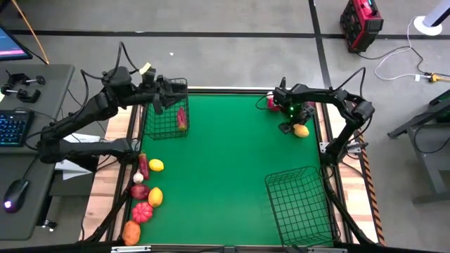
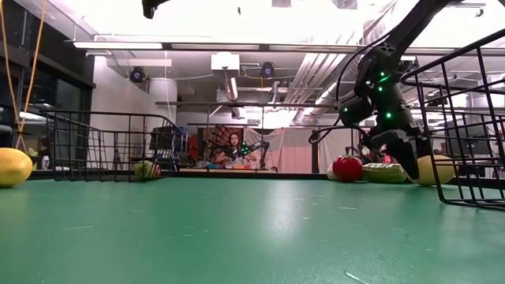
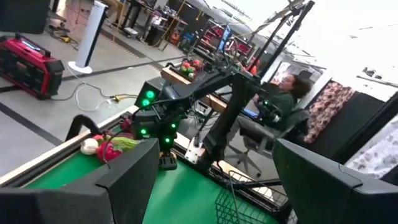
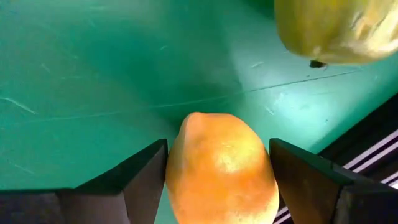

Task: Sort produce into baskets
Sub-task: Put the top yellow lemon into the bottom black wire basket

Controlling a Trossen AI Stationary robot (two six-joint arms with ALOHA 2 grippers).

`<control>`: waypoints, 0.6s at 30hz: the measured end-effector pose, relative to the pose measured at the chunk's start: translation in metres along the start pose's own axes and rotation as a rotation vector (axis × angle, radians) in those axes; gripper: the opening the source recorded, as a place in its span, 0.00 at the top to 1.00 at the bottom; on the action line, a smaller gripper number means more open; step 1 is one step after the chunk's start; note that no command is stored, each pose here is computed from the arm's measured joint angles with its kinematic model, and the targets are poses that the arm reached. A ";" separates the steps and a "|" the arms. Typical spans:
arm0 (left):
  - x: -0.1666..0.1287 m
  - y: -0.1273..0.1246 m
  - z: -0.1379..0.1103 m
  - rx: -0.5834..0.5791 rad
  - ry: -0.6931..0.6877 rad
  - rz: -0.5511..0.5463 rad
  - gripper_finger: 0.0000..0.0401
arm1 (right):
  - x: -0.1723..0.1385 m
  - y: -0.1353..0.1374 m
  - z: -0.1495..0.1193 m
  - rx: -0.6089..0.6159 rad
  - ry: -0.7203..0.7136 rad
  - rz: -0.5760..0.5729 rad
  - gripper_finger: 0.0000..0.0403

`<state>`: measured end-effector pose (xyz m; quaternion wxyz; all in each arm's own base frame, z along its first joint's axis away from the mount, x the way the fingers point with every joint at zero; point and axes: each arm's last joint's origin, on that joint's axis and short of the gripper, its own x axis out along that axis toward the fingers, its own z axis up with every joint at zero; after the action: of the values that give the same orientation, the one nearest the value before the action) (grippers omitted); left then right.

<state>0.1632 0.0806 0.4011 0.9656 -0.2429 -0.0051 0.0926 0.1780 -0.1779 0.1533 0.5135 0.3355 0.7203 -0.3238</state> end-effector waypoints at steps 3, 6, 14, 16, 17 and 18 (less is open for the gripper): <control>0.001 -0.002 -0.001 0.000 0.007 -0.011 0.24 | 0.000 0.000 0.000 0.017 0.001 0.005 0.33; 0.001 -0.003 -0.002 0.000 0.011 -0.018 0.24 | 0.004 0.001 0.000 0.043 -0.015 0.006 0.33; 0.001 -0.004 -0.002 0.000 0.013 -0.022 0.24 | 0.004 0.006 0.002 0.034 -0.050 -0.003 0.34; 0.001 -0.004 -0.002 -0.007 0.010 -0.015 0.24 | 0.004 0.006 0.002 0.035 -0.052 -0.016 0.36; 0.001 -0.004 -0.002 -0.007 0.009 -0.014 0.24 | 0.004 0.005 0.002 0.039 -0.052 -0.026 0.37; 0.001 -0.004 -0.002 -0.008 0.009 -0.012 0.24 | 0.004 0.005 0.002 0.039 -0.051 -0.029 0.40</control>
<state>0.1653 0.0763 0.4009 0.9652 -0.2469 -0.0028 0.0856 0.1821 -0.1757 0.1484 0.5205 0.3264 0.7054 -0.3535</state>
